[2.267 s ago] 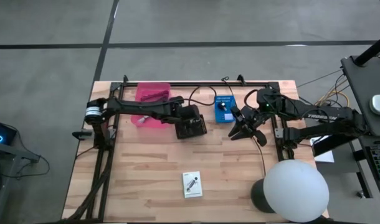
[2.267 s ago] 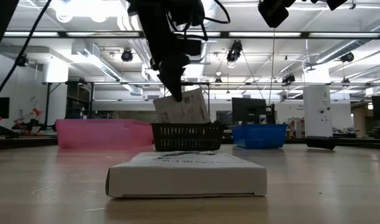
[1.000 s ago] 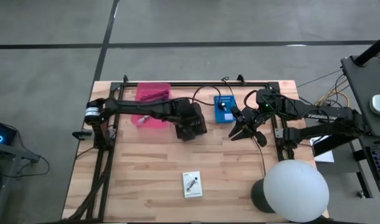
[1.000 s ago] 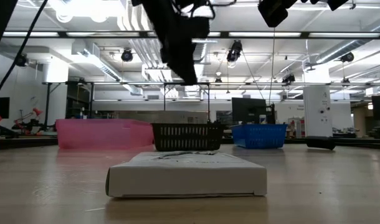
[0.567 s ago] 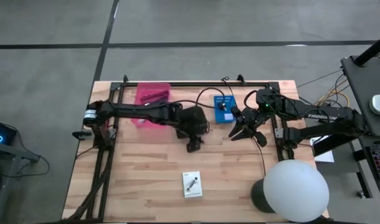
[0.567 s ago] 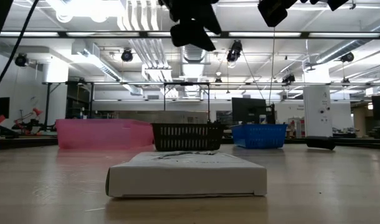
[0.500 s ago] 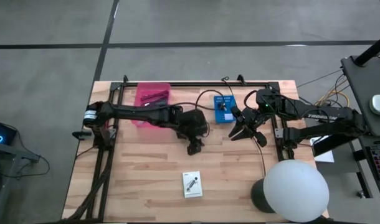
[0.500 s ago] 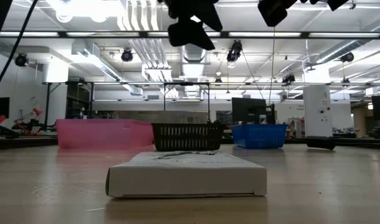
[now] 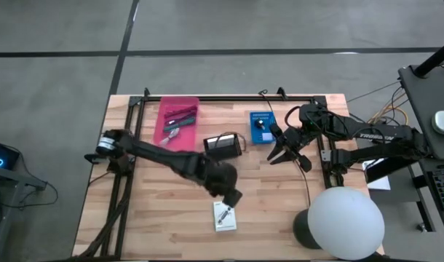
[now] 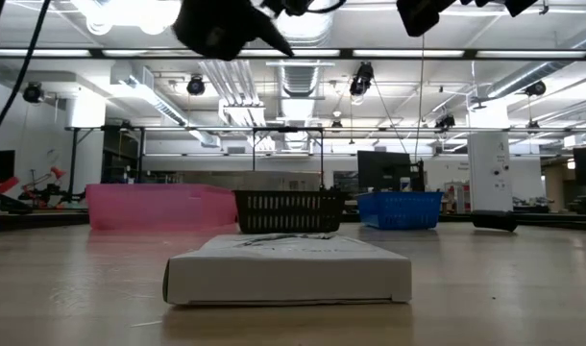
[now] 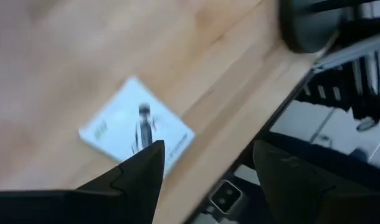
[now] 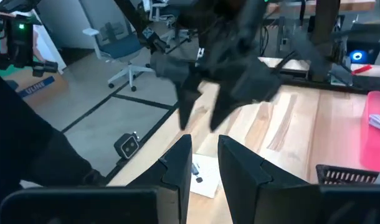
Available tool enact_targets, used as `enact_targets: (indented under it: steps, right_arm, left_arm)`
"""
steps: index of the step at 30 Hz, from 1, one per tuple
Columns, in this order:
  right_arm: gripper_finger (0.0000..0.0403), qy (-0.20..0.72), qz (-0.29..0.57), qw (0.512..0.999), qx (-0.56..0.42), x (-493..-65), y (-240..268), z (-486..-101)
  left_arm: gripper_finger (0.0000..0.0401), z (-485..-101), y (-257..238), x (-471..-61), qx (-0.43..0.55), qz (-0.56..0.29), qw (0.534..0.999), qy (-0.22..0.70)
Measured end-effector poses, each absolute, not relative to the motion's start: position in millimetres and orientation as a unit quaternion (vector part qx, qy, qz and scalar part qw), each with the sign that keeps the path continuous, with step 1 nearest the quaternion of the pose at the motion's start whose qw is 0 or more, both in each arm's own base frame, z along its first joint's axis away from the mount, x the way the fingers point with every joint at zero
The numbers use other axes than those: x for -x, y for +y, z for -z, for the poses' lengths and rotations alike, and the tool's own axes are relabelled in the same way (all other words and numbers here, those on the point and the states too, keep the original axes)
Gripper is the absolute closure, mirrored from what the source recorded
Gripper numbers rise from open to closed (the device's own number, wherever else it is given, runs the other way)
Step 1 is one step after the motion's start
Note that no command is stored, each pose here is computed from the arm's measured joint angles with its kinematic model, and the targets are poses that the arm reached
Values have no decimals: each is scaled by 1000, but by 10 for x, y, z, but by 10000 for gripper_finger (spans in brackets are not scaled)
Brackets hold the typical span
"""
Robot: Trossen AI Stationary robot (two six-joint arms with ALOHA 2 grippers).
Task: Pick and place items into bin
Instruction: Put the white card reader box into the black bin
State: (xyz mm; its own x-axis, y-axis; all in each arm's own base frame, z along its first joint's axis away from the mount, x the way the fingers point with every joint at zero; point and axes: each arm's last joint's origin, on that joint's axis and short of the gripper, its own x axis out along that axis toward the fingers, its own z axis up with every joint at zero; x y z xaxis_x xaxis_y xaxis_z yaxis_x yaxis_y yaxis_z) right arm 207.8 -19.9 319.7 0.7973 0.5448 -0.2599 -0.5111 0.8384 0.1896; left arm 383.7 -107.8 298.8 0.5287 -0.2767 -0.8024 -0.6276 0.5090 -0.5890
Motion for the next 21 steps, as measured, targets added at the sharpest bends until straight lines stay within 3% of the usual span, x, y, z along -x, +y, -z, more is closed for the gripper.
enact_targets:
  steps: [12, 21]
  right_arm:
    - [335, 150, -282, 947, -40, -2078, -198, -3196]
    - [335, 147, -283, 947, -28, -2077, -198, -3194]
  left_arm:
    - [173, -2457, -1663, -3862, 604, -256, 573, 492]
    - [173, -2202, -1866, -3811, 613, -308, 529, 499]
